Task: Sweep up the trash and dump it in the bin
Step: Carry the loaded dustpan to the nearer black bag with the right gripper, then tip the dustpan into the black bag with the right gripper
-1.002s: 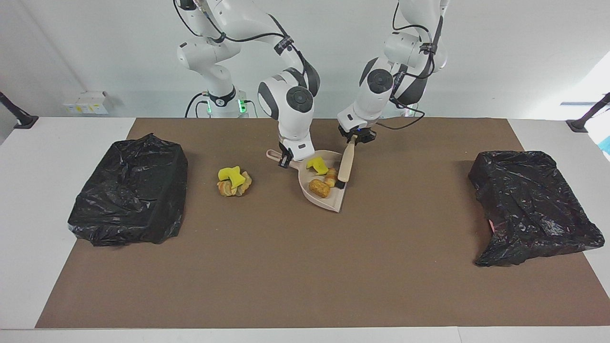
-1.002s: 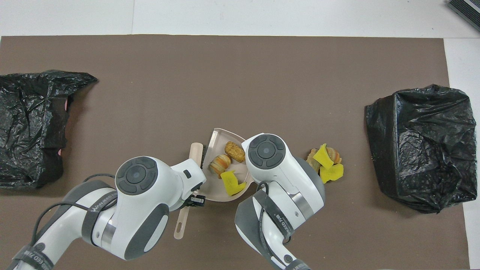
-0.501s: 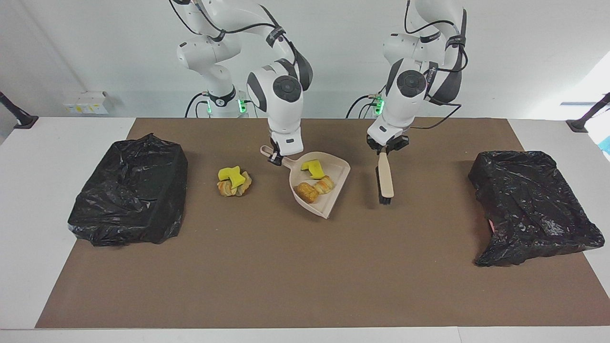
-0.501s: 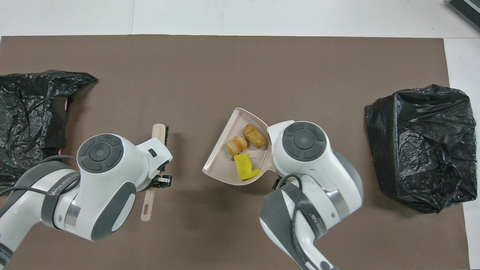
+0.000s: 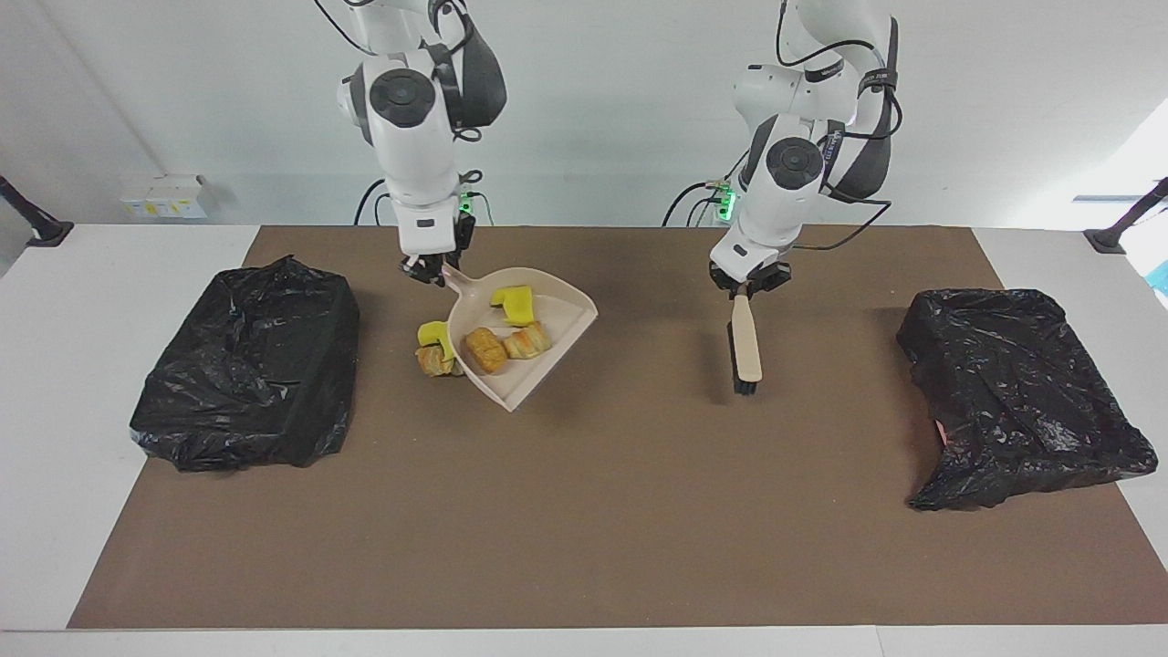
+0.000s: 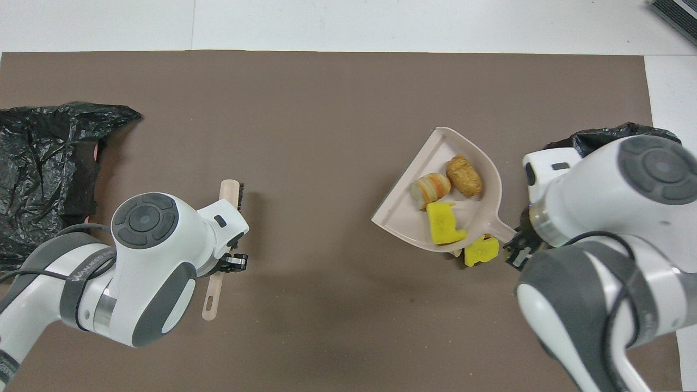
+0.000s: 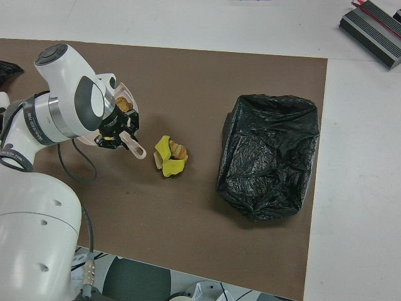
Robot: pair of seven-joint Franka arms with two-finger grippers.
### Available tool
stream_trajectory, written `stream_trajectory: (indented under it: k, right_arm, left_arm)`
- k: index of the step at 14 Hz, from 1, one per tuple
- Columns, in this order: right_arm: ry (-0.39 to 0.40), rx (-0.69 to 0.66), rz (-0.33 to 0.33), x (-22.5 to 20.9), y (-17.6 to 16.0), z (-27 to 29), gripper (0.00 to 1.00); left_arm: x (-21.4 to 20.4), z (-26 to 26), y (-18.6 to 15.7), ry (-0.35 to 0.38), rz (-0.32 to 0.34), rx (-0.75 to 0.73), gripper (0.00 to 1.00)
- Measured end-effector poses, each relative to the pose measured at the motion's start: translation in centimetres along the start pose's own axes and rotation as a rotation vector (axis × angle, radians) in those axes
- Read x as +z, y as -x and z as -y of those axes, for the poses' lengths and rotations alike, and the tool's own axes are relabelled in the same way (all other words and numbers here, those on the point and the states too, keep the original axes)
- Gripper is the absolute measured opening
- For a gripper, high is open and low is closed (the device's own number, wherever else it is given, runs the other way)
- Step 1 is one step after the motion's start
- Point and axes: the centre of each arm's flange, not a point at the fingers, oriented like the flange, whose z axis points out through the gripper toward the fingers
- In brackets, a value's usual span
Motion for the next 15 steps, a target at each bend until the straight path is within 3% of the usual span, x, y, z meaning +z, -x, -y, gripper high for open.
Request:
stream_trajectory:
  k: [4,10,13,15]
  right_arm:
    - [-0.009,-0.038,-0.001,-0.7,9.8,-7.4,0.31]
    - [0.077,-0.130,0.024,-0.3,22.3,-15.0,0.31]
    - [0.128,-0.174,0.092,-0.3,27.5,-17.1,0.31]
    - [0.167,-0.200,0.153,-0.5,28.8,-17.7,0.31]
  left_arm:
    - [0.1,0.4,-0.1,0.001,0.002,-0.001,0.26]
    - [0.7,-1.6,0.8,-0.013,0.016,0.047,0.26]
    - [1.8,-4.1,3.2,-0.031,0.040,0.093,0.26]
    - [2.0,-6.4,5.2,-0.042,0.042,0.089,0.26]
